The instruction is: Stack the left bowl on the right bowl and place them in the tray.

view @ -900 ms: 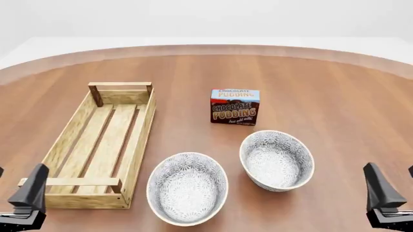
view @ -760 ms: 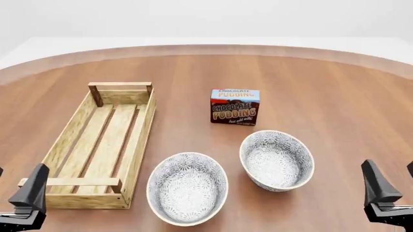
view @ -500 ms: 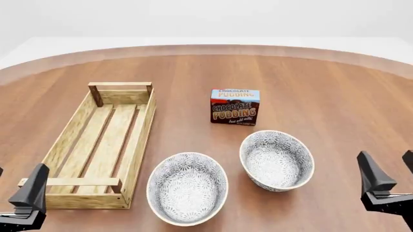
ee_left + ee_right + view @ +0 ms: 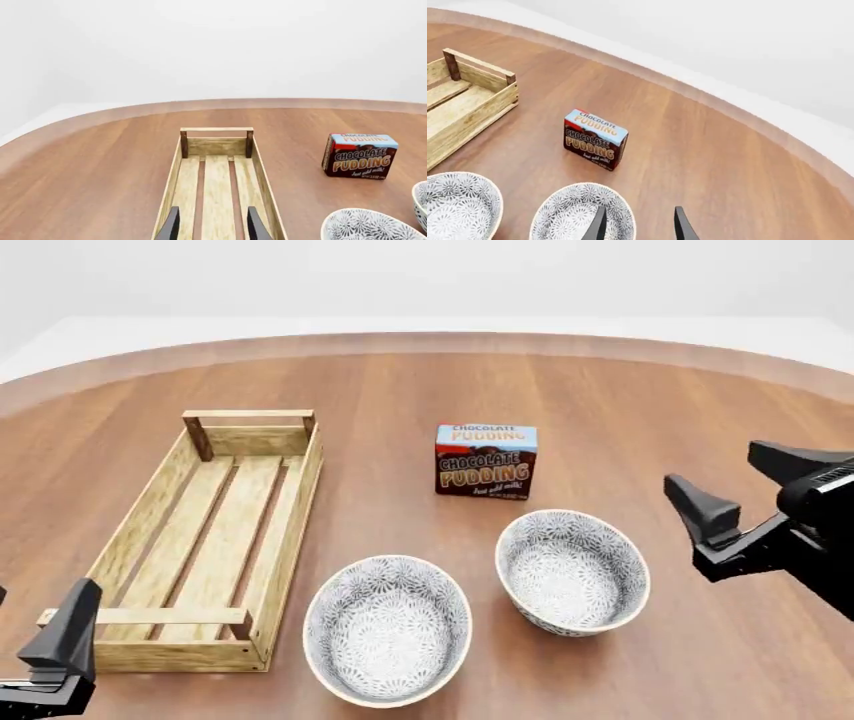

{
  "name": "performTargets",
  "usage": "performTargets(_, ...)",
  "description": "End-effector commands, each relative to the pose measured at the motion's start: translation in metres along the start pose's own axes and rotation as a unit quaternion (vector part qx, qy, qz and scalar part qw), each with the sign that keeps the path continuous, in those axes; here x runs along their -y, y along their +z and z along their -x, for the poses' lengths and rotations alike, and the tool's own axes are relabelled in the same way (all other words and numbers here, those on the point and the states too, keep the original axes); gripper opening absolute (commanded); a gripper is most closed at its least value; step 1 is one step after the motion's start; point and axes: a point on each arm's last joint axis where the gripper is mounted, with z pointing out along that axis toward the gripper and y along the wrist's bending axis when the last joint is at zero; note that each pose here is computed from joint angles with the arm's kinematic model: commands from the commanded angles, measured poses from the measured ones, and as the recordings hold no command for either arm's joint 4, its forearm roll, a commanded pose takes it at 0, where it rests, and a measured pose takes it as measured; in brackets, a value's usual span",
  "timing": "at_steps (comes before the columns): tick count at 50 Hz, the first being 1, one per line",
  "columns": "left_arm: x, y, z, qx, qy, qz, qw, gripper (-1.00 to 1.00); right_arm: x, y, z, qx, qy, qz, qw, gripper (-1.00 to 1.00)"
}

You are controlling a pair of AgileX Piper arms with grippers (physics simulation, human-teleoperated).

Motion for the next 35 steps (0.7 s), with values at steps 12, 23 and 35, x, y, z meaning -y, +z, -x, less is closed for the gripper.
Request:
performTargets(12, 0.0, 0.0, 0.0, 0.0, 0.0, 0.0, 1.0, 1.0, -0.053, 0.086, 0.041, -0.09, -0.062, 0.154, 0.982, 1.0)
performTargets(23, 0.0, 0.0, 0.0, 0.0, 0.0, 0.0, 1.0, 1.0, -0.116, 0.116, 0.043, -0.141, -0.097, 0.25, 0.9531, 1.0)
performTargets(35, 0.0, 0.0, 0.0, 0.0, 0.0, 0.0, 1.0, 1.0, -0.144, 0.136, 0.046, -0.166, -0.103, 0.277, 0.9407, 1.0)
